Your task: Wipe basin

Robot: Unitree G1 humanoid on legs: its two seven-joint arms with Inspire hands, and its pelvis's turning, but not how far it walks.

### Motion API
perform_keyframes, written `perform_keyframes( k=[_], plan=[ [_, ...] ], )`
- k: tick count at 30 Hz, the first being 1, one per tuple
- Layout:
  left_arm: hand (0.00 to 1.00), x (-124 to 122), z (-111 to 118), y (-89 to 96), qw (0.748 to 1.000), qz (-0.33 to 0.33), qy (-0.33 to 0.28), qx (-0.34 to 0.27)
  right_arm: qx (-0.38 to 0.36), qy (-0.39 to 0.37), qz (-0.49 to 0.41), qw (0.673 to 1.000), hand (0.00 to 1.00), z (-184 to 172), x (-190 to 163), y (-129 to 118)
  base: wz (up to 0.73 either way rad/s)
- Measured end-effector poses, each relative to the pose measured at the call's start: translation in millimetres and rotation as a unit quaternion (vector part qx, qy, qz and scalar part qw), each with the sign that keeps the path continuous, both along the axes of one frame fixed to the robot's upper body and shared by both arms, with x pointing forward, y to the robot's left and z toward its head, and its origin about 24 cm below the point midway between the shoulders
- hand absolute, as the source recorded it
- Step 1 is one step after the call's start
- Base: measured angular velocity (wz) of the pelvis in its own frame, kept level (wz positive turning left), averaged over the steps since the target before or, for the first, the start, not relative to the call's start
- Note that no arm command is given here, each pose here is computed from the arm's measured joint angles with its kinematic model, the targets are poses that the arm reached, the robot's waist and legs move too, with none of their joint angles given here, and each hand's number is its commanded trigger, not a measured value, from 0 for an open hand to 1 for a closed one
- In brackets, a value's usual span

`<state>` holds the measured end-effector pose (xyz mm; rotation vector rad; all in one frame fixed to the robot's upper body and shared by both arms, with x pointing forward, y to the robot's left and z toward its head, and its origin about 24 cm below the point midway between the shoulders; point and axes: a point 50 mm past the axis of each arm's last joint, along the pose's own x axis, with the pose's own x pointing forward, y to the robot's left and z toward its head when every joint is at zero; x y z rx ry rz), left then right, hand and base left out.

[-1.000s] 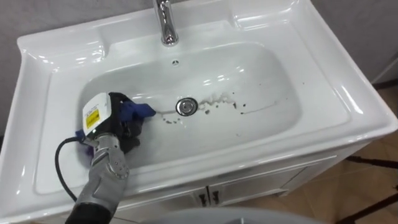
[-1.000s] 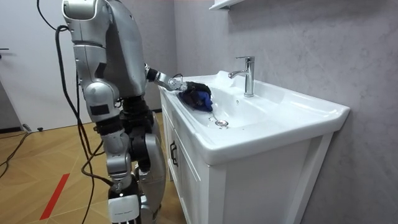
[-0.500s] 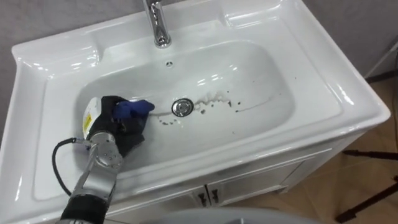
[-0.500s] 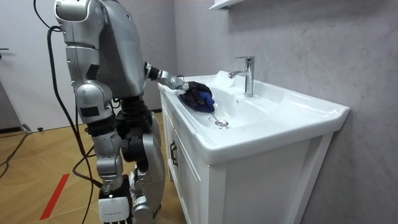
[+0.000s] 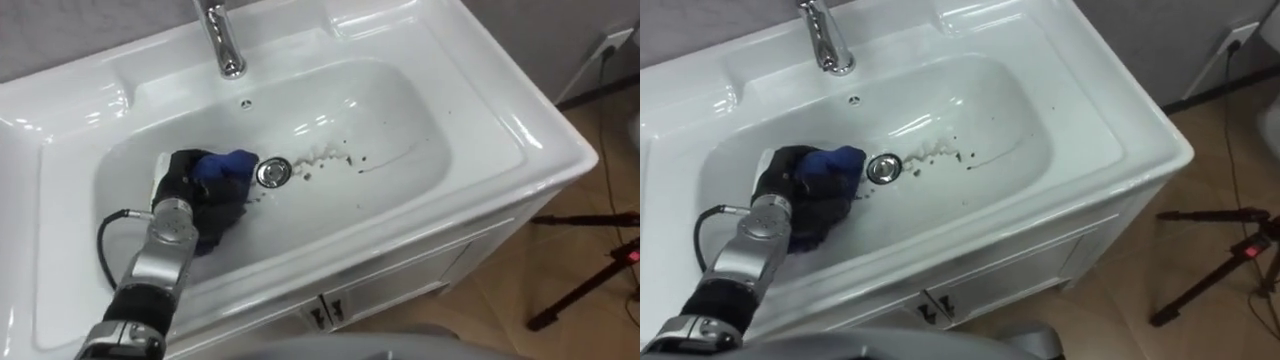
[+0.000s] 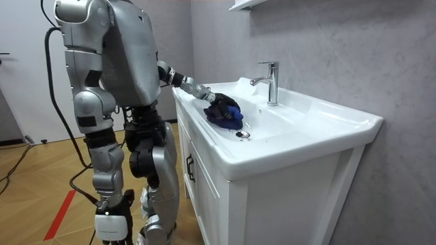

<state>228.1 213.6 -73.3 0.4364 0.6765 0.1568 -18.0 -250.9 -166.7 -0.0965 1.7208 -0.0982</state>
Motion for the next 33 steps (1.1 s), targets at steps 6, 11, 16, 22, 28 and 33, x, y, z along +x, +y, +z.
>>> perform_keyframes(
  k=[6,11,16,22,28,33],
  plan=[
    [1.0,-0.1,-2.2,-6.1,1.0,-0.006,0.01,-0.015,0.004,0.004,0.009,1.0,0.0,-0.1,0.1,1.4,-0.17],
    [1.0,9.4,-1.4,-14.1,0.999,-0.019,0.017,-0.025,0.0,0.012,0.014,1.0,0.0,0.3,-4.5,0.9,-0.12],
    [1.0,15.5,-1.8,-31.3,0.998,-0.046,0.02,-0.036,-0.002,0.021,0.011,1.0,0.0,0.5,-7.3,1.3,-0.05],
    [1.0,20.6,0.5,-42.6,0.997,-0.054,0.014,-0.059,0.002,0.028,0.003,1.0,0.0,0.2,-12.3,4.4,-0.07],
    [1.0,26.7,4.0,-51.1,0.995,-0.074,0.01,-0.06,0.003,0.033,0.002,0.999,0.0,0.0,-13.1,5.9,-0.04],
    [1.0,43.7,15.9,-71.7,0.991,-0.1,-0.008,-0.087,0.003,0.032,-0.008,0.999,0.0,0.5,-13.0,4.6,-0.08]
  ],
)
